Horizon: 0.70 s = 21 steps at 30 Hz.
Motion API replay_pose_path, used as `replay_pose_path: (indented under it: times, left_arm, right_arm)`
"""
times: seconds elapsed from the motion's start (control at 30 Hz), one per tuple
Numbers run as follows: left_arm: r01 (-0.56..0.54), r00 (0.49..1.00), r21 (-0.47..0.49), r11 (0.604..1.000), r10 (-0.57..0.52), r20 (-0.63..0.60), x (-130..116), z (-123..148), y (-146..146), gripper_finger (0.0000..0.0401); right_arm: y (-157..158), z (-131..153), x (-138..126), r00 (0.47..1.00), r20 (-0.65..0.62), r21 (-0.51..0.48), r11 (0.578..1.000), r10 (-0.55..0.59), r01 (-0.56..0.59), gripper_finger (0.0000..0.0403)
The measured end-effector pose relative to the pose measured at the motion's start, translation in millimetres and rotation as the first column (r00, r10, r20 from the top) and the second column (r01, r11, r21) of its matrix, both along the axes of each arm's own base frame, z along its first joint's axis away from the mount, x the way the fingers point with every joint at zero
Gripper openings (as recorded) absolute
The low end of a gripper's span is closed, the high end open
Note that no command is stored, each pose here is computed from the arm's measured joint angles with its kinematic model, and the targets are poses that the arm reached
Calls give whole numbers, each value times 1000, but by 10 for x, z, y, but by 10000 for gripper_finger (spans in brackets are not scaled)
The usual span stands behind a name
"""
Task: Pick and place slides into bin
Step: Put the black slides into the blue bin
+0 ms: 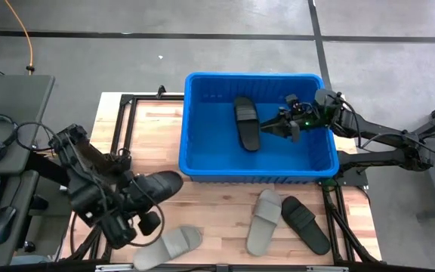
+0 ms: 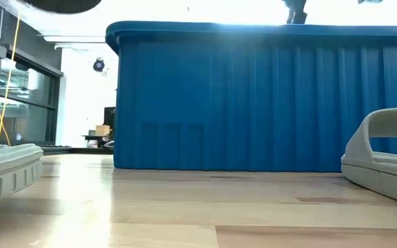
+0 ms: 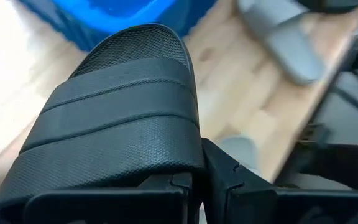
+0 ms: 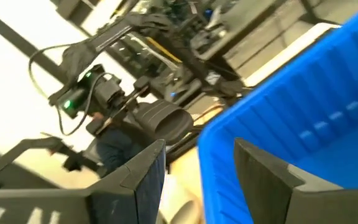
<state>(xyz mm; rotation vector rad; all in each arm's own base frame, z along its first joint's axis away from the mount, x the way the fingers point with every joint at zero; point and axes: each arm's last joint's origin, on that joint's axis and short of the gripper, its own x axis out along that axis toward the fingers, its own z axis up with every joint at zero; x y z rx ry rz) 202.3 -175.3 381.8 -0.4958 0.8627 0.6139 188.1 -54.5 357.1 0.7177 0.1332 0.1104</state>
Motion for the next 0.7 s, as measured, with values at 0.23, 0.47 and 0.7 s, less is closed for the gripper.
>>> replay_pose_path:
  times: [0.23, 0.47, 0.7]
  left_arm:
    - [65, 980, 9, 998, -66, 186, -45, 530, 86, 2]
    - [49, 932, 130, 990, -92, 352, -115, 1002, 364, 2]
    - [65, 940, 187, 980, -123, 318, -72, 1196, 771, 3]
  right_arm:
    - [39, 84, -5, 985, 86, -34, 989, 148, -145, 179]
    - [63, 304, -34, 929, 297, -211, 964, 220, -161, 179]
    - [61, 344, -32, 903, 356, -392, 916, 240, -89, 191]
